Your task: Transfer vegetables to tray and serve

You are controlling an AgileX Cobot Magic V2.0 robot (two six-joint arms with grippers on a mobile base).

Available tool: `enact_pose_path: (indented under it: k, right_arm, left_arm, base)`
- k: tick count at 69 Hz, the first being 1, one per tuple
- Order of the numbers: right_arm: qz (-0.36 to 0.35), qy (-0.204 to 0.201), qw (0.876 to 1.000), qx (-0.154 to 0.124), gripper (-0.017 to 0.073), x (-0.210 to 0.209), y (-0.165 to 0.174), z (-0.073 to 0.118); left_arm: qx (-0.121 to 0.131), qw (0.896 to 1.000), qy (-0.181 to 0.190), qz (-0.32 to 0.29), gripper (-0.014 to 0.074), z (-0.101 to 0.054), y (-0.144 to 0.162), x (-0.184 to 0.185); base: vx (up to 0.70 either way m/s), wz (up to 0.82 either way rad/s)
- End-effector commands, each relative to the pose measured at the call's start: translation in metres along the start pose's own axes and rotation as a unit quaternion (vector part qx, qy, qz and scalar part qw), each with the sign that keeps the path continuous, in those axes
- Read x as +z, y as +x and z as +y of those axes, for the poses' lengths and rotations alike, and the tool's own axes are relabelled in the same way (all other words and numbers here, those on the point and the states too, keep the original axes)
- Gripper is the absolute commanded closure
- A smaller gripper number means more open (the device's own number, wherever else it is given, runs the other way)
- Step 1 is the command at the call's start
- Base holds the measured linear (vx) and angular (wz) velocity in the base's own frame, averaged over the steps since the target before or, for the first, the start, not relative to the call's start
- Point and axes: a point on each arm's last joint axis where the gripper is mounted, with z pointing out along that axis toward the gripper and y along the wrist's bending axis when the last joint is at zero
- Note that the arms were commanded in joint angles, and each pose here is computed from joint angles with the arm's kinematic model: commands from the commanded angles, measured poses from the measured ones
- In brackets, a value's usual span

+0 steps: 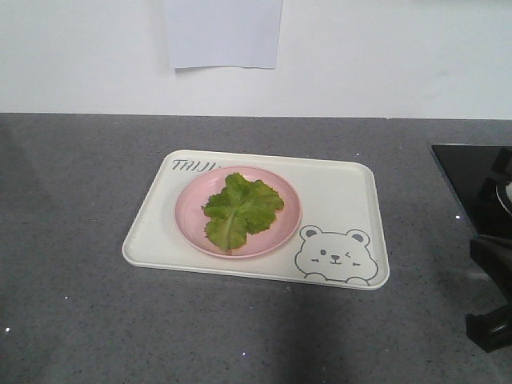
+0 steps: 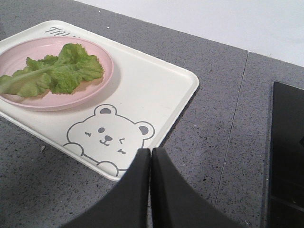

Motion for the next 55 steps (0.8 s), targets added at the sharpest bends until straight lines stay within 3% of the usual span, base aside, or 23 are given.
enact_pose_path:
  k: [1,55]
  right_arm:
    - [-0.041,0.015,0.999,-0.002,0.0564,-0.0038,-0.0135,-0.0033]
    - [-0.048,0.018,0.999,-0.004,0.0564,-0.0044,-0.0143,-0.0037]
  left_arm:
    - [-0.001,0.999,-0.003,-0.035,0.0601,0.0006,-0.0032,-0.0010]
    - [-0.001,0.999,-0.003,-0.035,0.0601,0.0006,-0.0032,-0.0010]
  base:
    - [0.00,0.00]
    - [0.00,0.00]
